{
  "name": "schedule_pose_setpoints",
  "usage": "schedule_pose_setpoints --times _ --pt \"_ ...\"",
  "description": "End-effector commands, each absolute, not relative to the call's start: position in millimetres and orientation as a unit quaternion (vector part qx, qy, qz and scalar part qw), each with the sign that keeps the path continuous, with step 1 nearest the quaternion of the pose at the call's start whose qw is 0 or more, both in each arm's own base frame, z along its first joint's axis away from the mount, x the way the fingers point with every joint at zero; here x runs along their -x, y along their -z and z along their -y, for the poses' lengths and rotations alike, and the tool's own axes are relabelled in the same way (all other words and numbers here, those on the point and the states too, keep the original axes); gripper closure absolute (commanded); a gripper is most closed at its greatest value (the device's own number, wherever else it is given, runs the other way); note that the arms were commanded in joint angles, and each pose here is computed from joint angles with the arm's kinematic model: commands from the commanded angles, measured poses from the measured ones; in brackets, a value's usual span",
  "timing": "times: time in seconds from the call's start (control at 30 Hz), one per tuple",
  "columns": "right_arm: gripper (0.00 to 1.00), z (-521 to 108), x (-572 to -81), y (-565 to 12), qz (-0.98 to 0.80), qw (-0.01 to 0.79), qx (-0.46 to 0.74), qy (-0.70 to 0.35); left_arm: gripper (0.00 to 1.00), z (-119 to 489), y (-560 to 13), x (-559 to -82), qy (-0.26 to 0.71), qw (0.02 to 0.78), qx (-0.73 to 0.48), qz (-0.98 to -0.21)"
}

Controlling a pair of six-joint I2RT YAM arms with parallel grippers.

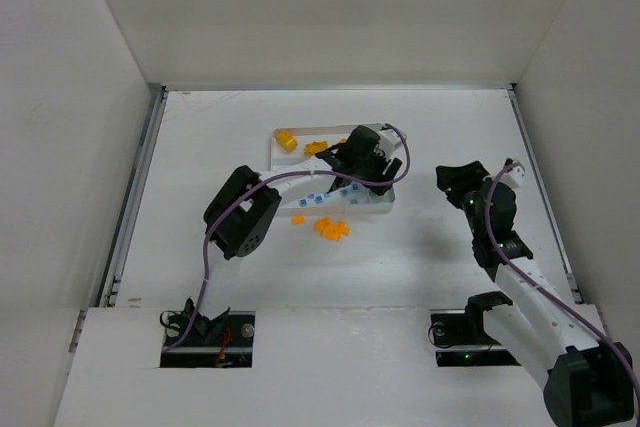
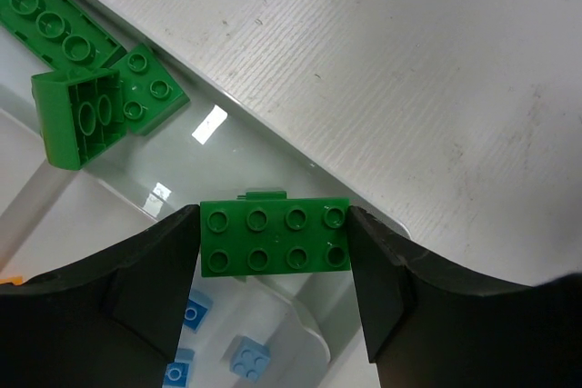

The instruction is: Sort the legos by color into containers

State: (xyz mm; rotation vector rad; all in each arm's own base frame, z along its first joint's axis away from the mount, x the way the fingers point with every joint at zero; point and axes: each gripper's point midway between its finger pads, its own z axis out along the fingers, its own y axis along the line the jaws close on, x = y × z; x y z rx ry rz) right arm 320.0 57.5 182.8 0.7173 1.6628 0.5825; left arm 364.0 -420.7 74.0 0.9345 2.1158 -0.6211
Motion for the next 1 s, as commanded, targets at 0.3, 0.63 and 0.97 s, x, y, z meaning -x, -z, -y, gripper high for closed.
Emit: schedule_pose_setpoints --times 0.3,0.63,0.97 --pt "0.40 -58.9 -324.6 -197.6 -0.694 0.600 -0.301 -0.263 0.39 428.4 -89.8 -387.4 0.232 0.389 -0.390 -0.802" --pt "0.40 -58.5 -324.2 -199.0 -0.692 0.601 -0.300 -0.263 0.37 429.2 -96.9 -411.0 0.212 0.408 -0.401 -0.793" --pt "0.40 -59.1 -325.2 -198.1 -0.693 0.601 -0.299 -0.262 0.17 422.3 -125.3 -415.2 0.182 0.451 -0.399 -0.778"
